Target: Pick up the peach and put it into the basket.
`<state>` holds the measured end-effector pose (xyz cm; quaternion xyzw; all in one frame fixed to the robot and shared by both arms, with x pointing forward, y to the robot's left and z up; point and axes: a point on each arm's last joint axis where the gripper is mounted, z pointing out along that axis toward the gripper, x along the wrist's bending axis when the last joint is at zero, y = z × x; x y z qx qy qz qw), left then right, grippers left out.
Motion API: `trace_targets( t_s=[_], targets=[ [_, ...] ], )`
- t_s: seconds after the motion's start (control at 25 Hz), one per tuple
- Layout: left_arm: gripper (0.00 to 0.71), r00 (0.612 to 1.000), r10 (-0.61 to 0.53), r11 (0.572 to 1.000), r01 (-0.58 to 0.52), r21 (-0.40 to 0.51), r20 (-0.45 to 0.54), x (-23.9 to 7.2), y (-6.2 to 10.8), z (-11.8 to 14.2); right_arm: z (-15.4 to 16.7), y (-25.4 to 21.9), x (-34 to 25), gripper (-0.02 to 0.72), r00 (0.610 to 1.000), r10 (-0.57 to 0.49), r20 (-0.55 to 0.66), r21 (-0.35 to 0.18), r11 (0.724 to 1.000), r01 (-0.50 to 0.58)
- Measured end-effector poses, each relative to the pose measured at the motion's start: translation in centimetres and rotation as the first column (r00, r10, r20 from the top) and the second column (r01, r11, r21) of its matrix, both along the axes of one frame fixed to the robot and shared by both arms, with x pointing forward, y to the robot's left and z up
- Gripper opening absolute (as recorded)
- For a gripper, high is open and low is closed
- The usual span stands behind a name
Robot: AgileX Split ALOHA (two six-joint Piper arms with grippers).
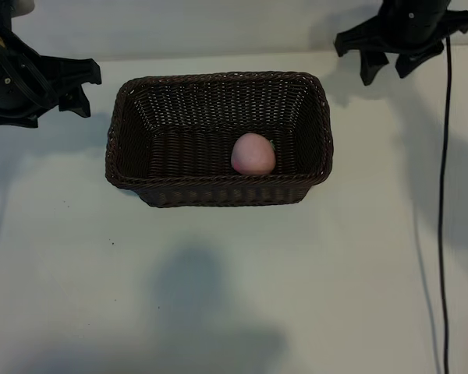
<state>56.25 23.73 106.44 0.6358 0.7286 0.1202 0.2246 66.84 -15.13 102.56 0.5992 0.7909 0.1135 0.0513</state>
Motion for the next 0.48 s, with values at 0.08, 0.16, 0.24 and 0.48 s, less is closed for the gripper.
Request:
trace_targets(
  t_s=[0.08,0.16,0.24,0.48],
  targets=[
    [0.591,1.0,0.0,1.0,0.0,0.0,0.0,0.0,0.0,0.0,-0.24,-0.04,-0.09,0.497,1.0,0.001,-0.009,-0.004,1.0,-0.001],
    [0.591,1.0,0.0,1.0,0.0,0.0,0.0,0.0,0.0,0.0,-0.27,-0.04,-0.1,0.497,1.0,0.001,-0.01,-0.005,1.0,-0.001],
    [0.591,1.0,0.0,1.0,0.0,0.0,0.0,0.0,0.0,0.0,-0.3,-0.04,-0.11,0.496,1.0,0.001,-0.011,-0.005,1.0,-0.001],
    [0.591,1.0,0.0,1.0,0.0,0.0,0.0,0.0,0.0,0.0,-0.3,-0.09,-0.09,0.496,1.0,0.003,-0.009,-0.011,1.0,-0.003]
  ],
)
